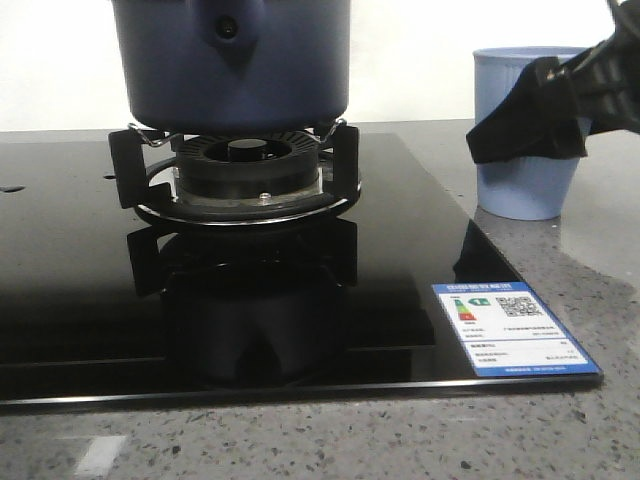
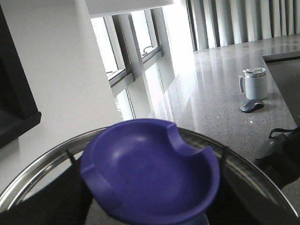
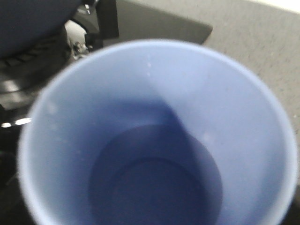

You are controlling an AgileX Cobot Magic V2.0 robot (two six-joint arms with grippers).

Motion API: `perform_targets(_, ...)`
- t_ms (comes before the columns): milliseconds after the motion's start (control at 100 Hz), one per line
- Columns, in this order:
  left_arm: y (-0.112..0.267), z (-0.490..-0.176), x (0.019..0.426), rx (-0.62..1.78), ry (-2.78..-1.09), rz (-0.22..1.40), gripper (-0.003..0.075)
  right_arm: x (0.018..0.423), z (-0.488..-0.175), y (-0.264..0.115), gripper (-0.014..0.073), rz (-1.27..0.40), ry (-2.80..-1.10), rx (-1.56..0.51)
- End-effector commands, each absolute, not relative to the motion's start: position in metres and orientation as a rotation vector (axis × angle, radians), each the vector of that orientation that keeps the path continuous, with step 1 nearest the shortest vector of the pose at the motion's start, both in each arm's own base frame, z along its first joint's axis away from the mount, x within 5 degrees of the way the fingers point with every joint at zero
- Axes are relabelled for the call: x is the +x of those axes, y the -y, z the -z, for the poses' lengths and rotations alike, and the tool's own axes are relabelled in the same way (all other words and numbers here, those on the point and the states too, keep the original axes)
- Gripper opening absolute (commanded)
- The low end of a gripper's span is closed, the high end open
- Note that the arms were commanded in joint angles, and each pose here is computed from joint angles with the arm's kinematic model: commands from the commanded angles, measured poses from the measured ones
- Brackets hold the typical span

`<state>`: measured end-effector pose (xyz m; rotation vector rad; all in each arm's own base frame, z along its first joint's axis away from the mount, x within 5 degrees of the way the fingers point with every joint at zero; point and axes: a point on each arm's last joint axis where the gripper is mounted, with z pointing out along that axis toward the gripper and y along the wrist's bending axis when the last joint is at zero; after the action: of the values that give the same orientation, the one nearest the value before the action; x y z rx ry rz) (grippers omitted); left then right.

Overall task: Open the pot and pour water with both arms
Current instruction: 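Reach the right gripper to the light blue cup and grasp it, then lift the cup with the right gripper and carry it over the saucepan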

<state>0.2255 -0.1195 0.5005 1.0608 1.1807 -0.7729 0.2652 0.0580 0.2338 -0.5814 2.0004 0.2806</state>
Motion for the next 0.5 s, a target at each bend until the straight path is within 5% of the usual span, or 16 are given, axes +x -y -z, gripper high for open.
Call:
perform_targets(0,0.1154,-0.5268,0.2081,0.977,-1.080,0.821,0.0319,0.2725,-0.2503,-0.0627,0.0629,-0.351,-1.923,-0.544)
perform_targets(110,0.1157,-0.5265,0.2073,0.985,-1.077,0.827,0.0319,0.2773,-0.2501,-0.0644,0.0524,-0.366,-1.918,-0.550)
perform_targets(280,0.1161,-0.5262,0.2063,0.997,-1.074,0.834,0.0319,0.2768,-0.2517,-0.0676,0.0239,-0.405,-1.895,-0.567)
perform_targets(490,0.1161,-0.5262,0.2063,0.996,-1.075,0.835,0.0319,0.2763,-0.2525,-0.0689,0.0222,-0.422,-1.885,-0.575)
